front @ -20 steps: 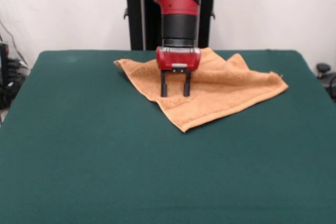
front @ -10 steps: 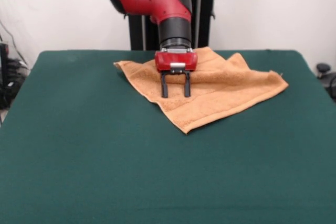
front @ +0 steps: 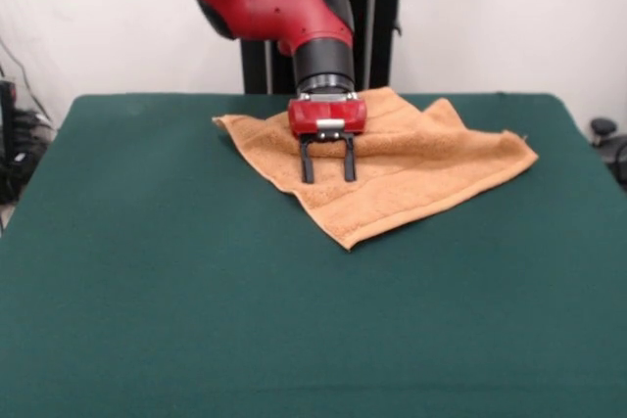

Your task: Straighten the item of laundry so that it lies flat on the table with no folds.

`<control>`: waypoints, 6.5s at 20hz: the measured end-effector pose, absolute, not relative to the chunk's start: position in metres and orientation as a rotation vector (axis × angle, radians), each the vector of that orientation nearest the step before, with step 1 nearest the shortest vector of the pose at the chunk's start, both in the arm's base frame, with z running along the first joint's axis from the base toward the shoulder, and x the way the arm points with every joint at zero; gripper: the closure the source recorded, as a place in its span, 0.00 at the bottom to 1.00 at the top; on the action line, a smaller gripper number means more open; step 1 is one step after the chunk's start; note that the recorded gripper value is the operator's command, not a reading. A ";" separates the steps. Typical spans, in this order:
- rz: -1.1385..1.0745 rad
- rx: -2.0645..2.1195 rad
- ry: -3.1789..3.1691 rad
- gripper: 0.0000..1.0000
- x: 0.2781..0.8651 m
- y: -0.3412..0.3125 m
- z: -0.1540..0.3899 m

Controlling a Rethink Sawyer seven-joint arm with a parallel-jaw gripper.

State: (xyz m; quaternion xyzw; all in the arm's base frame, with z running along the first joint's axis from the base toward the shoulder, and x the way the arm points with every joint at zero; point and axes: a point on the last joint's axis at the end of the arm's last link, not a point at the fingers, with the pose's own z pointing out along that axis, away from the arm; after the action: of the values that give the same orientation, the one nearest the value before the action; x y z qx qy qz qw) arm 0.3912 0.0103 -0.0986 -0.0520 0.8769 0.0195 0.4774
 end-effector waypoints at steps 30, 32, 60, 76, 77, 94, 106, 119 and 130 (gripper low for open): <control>0.303 -0.346 2.295 0.00 0.414 -0.022 -0.085; 0.296 -0.338 2.301 0.00 0.415 -0.021 -0.084; -0.028 -0.277 2.671 0.00 0.448 0.018 -0.055; -0.165 0.027 3.164 0.00 0.473 0.032 -0.036; -0.165 0.027 3.165 0.00 0.472 0.032 -0.036; -0.154 0.063 3.178 0.00 0.461 0.036 -0.017; -0.152 0.034 3.172 0.00 0.463 0.053 -0.014; -0.151 0.041 3.142 0.00 0.486 0.065 -0.021; -0.167 0.066 3.242 0.00 0.526 0.062 -0.042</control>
State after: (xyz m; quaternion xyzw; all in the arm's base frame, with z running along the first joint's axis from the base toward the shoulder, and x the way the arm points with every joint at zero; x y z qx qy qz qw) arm 0.5261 0.0623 -0.0418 0.0202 0.9971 -0.0515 -0.0526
